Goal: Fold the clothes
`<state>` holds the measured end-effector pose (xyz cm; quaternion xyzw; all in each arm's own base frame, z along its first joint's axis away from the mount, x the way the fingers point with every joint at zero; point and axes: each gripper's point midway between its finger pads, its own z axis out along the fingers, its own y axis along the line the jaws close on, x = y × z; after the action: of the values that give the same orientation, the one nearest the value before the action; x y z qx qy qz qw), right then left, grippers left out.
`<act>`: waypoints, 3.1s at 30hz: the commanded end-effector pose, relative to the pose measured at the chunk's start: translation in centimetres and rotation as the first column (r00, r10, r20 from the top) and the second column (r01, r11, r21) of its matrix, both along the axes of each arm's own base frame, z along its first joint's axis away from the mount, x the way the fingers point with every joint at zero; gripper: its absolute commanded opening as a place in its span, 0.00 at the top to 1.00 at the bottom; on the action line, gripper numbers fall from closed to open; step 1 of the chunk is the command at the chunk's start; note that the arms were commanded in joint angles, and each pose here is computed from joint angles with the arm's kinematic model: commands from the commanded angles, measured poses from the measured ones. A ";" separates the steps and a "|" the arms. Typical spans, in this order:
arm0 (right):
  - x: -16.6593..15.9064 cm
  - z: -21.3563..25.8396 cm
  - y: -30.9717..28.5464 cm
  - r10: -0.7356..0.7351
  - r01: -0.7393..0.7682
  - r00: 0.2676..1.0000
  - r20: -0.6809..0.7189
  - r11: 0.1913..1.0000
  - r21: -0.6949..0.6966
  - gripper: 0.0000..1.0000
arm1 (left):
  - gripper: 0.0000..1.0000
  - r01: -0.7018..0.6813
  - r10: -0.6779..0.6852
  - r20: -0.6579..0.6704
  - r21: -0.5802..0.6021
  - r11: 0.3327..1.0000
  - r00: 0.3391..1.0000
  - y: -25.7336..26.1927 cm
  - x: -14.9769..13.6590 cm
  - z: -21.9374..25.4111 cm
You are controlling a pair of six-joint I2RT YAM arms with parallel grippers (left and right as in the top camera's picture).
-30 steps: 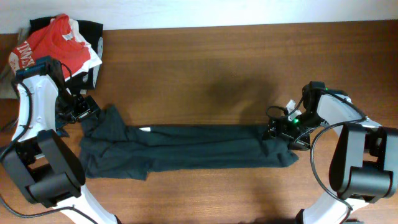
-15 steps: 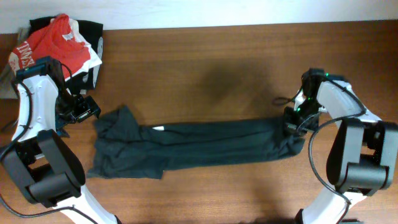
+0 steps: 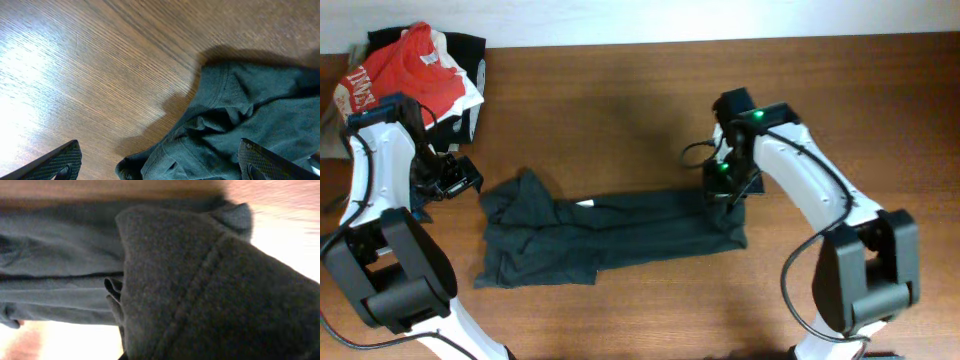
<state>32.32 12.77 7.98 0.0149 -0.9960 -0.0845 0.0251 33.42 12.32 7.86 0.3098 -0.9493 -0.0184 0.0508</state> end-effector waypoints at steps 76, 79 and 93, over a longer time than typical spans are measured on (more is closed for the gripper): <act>8.3 10.5 -27.6 -0.614 0.595 0.750 0.248 0.789 0.154 0.01 | 0.99 0.137 -0.108 0.096 -0.391 0.910 0.989 -8.1 -3.3 -7.9; 8.3 10.5 -27.6 -0.614 0.595 0.750 0.248 0.789 0.154 0.01 | 0.99 0.090 -0.068 0.090 -0.275 0.957 0.994 -4.1 -1.3 -4.7; 8.3 10.5 -27.6 -0.613 0.595 0.750 0.248 0.789 0.154 0.02 | 0.99 0.439 -0.411 0.185 -0.154 0.885 0.893 -15.0 2.1 7.0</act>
<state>40.53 -14.58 17.77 -0.2996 -0.9363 -0.1222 -0.1369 35.99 0.88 15.02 0.1326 -0.9876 0.0834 0.0060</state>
